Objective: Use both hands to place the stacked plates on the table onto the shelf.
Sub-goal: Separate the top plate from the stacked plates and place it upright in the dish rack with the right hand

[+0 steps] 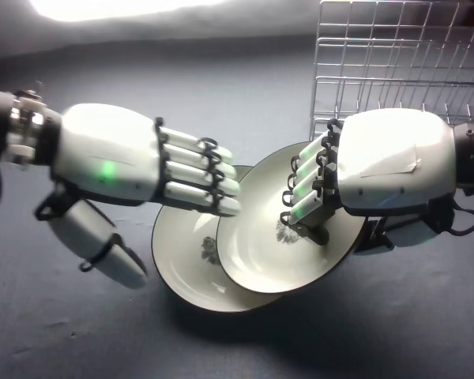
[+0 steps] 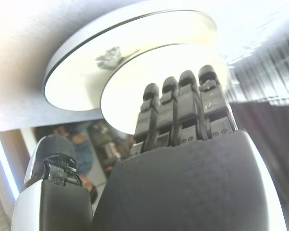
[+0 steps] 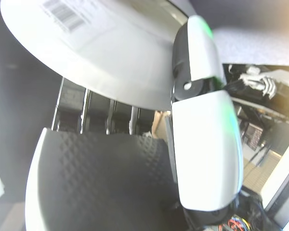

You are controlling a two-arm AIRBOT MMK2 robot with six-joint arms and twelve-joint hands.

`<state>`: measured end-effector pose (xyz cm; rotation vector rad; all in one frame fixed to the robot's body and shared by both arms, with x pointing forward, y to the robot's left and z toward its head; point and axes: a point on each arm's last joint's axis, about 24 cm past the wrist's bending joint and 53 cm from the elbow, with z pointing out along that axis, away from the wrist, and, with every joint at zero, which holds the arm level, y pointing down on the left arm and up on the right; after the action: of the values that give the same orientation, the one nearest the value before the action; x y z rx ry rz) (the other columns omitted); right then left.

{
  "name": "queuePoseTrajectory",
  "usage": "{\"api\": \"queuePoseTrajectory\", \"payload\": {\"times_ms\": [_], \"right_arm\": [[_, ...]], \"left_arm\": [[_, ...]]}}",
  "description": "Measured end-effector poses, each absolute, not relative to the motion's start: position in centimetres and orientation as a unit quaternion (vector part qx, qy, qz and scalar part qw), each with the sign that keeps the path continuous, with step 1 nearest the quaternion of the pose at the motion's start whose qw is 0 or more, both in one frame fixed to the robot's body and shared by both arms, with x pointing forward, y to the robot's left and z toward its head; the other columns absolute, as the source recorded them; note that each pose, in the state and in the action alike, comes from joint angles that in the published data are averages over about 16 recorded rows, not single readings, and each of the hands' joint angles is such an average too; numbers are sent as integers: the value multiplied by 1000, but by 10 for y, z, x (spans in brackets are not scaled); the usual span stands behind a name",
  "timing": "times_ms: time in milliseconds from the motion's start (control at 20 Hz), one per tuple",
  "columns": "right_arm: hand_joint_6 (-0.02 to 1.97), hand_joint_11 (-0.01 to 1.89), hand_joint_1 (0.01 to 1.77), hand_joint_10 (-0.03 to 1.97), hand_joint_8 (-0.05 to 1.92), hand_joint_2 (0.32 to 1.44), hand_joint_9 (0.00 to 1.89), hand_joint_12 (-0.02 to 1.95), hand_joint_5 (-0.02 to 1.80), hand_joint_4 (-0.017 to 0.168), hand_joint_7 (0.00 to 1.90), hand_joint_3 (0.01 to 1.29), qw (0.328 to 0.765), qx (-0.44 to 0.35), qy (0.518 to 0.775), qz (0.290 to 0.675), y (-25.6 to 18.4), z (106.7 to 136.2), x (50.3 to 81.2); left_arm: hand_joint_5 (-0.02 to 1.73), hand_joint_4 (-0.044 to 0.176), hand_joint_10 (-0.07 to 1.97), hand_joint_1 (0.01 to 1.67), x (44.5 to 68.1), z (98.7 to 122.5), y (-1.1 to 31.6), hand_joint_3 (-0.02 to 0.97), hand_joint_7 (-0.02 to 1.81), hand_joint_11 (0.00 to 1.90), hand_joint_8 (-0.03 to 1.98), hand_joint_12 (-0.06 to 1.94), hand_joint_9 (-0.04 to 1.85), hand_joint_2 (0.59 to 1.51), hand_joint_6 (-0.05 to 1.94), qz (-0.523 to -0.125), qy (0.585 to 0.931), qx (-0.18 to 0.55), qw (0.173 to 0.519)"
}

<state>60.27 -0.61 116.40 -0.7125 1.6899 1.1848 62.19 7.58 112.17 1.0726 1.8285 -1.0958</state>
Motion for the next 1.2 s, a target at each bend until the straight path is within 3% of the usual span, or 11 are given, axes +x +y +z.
{"api": "queuePoseTrajectory", "payload": {"times_ms": [150, 450, 800, 1200], "right_arm": [[1112, 712, 1263, 1084, 877, 1018, 820, 1410, 789, 4, 837, 13, 466, -291, 680, 485, -4, 1175, 599], [1081, 714, 1298, 1160, 890, 1020, 894, 1405, 847, 2, 924, 12, 484, -288, 663, 494, -1, 1207, 593], [1026, 725, 1340, 1137, 897, 1024, 947, 1384, 897, -2, 1008, 12, 504, -274, 641, 510, 2, 1248, 587], [998, 752, 1361, 1089, 874, 1026, 963, 1343, 893, -4, 1037, 12, 515, -227, 627, 538, -1, 1283, 594]], "left_arm": [[36, 0, 5, 15, 628, 1132, 98, -1, 30, 18, 1, -3, 24, 1133, 19, -415, 719, 406, 383], [15, -1, 6, 15, 632, 1146, 145, -2, 18, 19, 1, -4, 20, 1133, 19, -386, 735, 385, 403], [20, -1, 5, 15, 635, 1148, 195, -1, 18, 22, 1, -5, 22, 1135, 19, -353, 759, 359, 412], [21, 0, 5, 15, 641, 1145, 227, -2, 15, 22, 0, -6, 22, 1140, 18, -332, 778, 335, 415]]}}
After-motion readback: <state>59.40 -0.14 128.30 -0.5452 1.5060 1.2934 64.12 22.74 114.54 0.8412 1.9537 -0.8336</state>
